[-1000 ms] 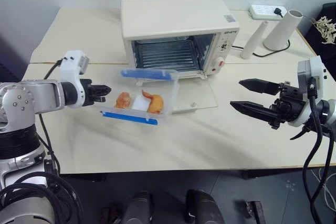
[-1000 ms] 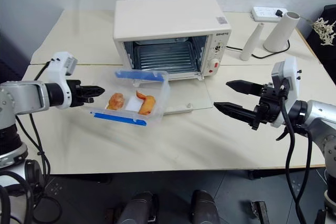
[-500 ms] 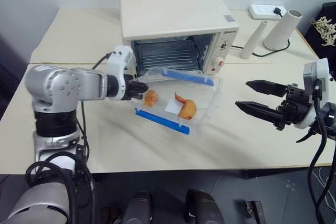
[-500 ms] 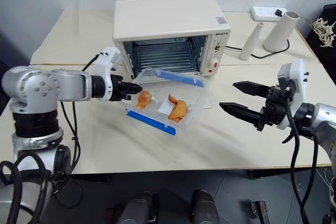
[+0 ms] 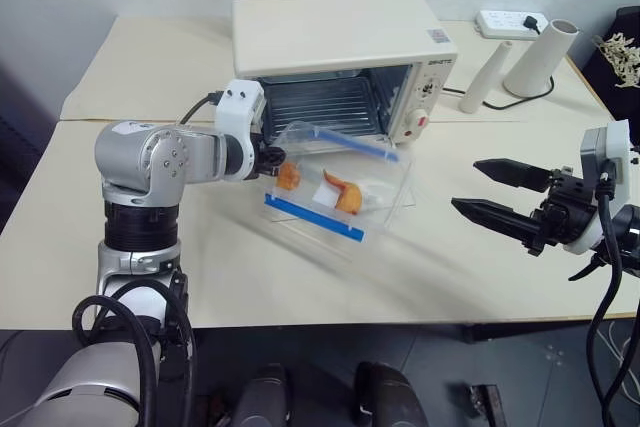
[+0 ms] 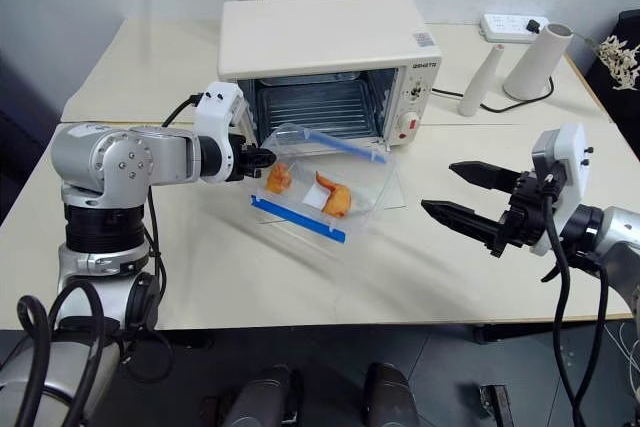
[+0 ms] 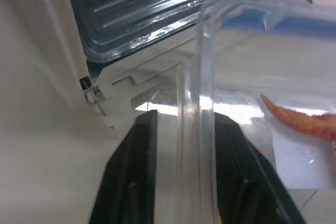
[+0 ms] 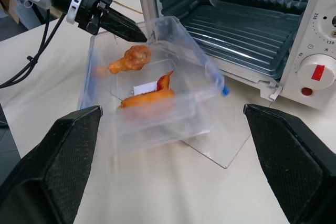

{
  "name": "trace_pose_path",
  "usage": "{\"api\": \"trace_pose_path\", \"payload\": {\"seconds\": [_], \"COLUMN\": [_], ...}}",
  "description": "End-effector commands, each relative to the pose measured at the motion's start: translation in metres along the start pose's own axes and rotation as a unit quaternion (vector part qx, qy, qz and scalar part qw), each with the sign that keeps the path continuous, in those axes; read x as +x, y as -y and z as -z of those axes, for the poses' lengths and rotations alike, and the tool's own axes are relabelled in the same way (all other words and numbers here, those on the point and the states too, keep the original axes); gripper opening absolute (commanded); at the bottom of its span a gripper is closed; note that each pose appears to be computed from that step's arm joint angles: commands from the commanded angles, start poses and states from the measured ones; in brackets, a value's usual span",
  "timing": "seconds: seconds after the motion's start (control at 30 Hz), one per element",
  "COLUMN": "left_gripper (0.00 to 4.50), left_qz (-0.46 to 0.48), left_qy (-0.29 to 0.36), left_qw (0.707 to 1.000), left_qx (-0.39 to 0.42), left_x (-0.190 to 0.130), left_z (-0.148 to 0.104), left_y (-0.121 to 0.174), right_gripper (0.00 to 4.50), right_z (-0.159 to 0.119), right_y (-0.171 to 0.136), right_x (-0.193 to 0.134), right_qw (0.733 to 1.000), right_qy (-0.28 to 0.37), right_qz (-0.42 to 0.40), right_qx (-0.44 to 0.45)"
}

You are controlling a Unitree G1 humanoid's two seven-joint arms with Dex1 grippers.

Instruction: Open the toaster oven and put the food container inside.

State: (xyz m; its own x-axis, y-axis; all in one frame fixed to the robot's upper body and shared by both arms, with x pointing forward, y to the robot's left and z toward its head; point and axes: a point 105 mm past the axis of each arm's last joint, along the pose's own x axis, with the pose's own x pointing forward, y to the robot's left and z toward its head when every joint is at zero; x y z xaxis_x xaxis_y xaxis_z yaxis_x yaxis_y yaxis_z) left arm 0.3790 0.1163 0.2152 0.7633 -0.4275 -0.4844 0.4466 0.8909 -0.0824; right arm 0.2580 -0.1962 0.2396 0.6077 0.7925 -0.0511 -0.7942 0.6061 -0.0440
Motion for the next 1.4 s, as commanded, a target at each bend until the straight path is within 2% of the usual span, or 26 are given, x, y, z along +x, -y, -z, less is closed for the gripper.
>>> {"api": "trace_pose_path", "payload": {"seconds": [0.03, 0.1, 0.47, 0.67, 0.7, 0.8, 0.9, 1.07, 1.1, 1.2, 1.3, 1.4], "left_gripper": [2.51, 3.12, 3.12, 3.12, 2.94, 2.26, 1.39, 0.00, 0.00, 0.00, 0.00, 0.00], "left_qz": [0.014, 0.029, 0.022, 0.090, 0.110, 0.220, 0.332, 0.439, 0.451, 0.482, 0.475, 0.466], "left_qy": [0.041, 0.064, 0.131, 0.204, 0.220, 0.254, 0.244, 0.148, 0.130, 0.019, -0.031, -0.041], "left_qw": [0.999, 0.998, 0.991, 0.975, 0.969, 0.942, 0.909, 0.882, 0.877, 0.861, 0.854, 0.850], "left_qx": [0.003, 0.001, 0.010, 0.017, 0.015, 0.033, 0.062, 0.091, 0.100, 0.164, 0.208, 0.242], "left_x": [-0.011, -0.017, -0.038, -0.063, -0.070, -0.099, -0.127, -0.142, -0.144, -0.145, -0.135, -0.119], "left_z": [-0.012, -0.018, -0.035, -0.057, -0.061, -0.065, -0.056, -0.017, -0.010, 0.034, 0.054, 0.061], "left_y": [0.004, 0.005, -0.005, -0.003, -0.004, 0.006, 0.022, 0.030, 0.031, 0.027, 0.020, 0.014], "right_gripper": [4.50, 4.50, 4.50, 4.50, 4.50, 3.92, 2.96, 1.30, 0.99, 0.01, 0.01, 0.01], "right_z": [-0.011, -0.011, -0.010, -0.022, -0.024, -0.032, -0.038, -0.031, -0.029, -0.015, -0.004, 0.016], "right_y": [-0.002, -0.002, 0.002, 0.005, 0.002, -0.012, -0.030, -0.065, -0.069, -0.093, -0.106, -0.114], "right_x": [-0.004, -0.005, -0.001, -0.001, -0.001, -0.001, -0.001, 0.003, 0.004, 0.009, 0.012, 0.019], "right_qw": [1.000, 1.000, 0.999, 0.999, 0.999, 0.999, 0.997, 0.990, 0.989, 0.980, 0.973, 0.967], "right_qy": [0.003, -0.001, -0.008, 0.002, 0.005, 0.015, 0.021, 0.000, -0.003, -0.032, -0.056, -0.090], "right_qz": [-0.002, -0.002, -0.006, 0.001, -0.004, -0.034, -0.071, -0.140, -0.149, -0.194, -0.220, -0.237], "right_qx": [-0.029, -0.030, -0.034, -0.040, -0.040, -0.033, -0.023, -0.003, 0.004, 0.023, 0.039, 0.037]}}
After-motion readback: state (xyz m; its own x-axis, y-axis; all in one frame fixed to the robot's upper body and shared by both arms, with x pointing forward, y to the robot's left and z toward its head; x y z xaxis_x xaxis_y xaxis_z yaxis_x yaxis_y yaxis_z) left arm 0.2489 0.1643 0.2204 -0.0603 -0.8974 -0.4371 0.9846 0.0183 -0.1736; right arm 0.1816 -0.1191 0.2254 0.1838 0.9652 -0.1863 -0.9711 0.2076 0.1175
